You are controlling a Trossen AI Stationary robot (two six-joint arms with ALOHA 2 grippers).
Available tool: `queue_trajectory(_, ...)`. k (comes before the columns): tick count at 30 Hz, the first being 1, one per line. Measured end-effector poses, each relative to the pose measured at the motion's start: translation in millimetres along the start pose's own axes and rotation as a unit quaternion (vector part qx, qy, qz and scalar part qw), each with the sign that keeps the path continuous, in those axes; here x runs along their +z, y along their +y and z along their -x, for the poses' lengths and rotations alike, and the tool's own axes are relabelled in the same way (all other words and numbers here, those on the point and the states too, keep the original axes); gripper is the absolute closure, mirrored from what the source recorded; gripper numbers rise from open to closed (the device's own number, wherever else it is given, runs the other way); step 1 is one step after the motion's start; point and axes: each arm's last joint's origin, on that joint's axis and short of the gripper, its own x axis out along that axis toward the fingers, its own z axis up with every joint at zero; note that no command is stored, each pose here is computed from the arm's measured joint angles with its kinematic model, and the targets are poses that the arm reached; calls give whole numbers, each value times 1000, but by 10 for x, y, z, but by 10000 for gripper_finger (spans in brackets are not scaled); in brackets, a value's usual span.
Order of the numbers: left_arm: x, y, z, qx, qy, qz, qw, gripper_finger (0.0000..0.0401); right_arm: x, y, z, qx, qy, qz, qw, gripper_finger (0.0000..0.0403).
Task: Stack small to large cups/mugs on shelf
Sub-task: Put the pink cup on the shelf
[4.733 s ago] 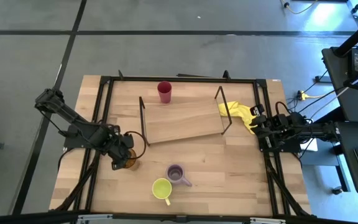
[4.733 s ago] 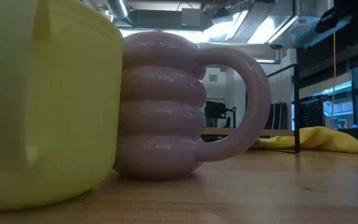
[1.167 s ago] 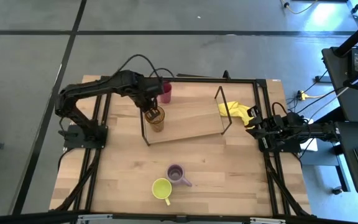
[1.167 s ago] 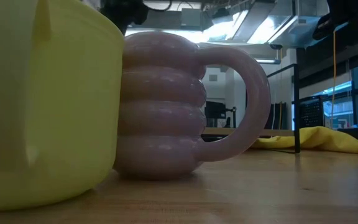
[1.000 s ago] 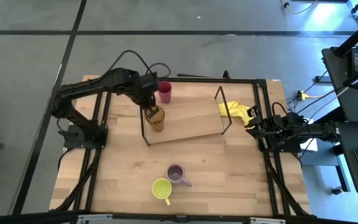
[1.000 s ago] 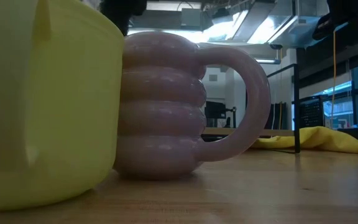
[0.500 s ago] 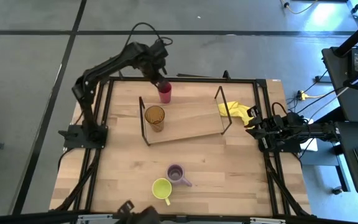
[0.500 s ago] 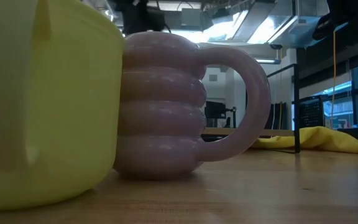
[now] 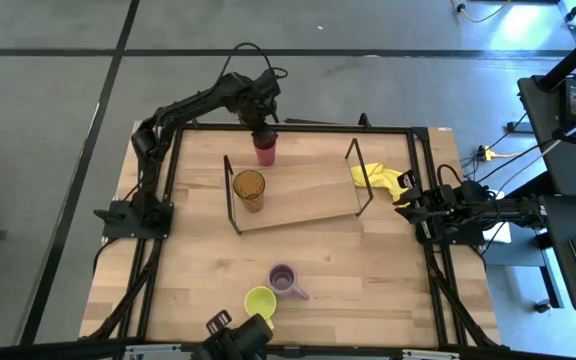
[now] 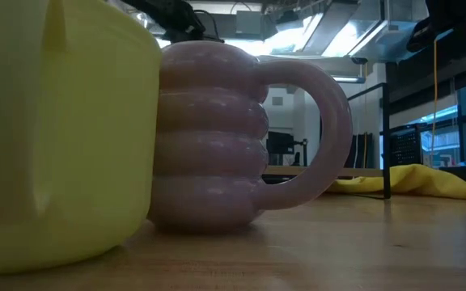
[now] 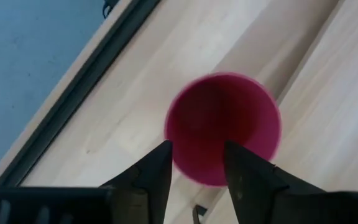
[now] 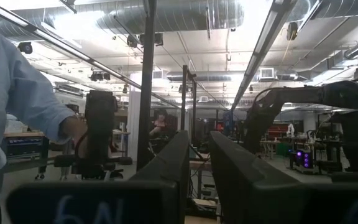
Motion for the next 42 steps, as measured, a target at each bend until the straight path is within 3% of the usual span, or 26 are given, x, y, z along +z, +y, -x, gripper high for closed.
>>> queue_trajectory(8,-46,147,-133,-3,17,17,1000,263,1,0,0,0,0,0,1000,336)
queue_trajectory(21,-109,125,-374,-21,26,-4,999,270,1,0,0,0,0,0,1000,336)
queue_trajectory(24,-98,93,-375,-6,19,-12,1000,294,1,0,0,0,0,0,1000,336)
queue_trajectory(30,-63,-46,-379,-8,-1,-32,999,385,1,0,0,0,0,0,1000,336)
queue_trajectory(32,-59,-112,-375,-9,-5,-40,999,393,1,0,0,0,0,0,1000,336)
queue_trajectory(36,9,-207,-238,10,-29,-63,998,397,0,0,0,0,0,0,1000,336)
queue_trajectory(42,122,-123,269,26,-62,-50,996,399,1,0,0,0,0,0,1000,336)
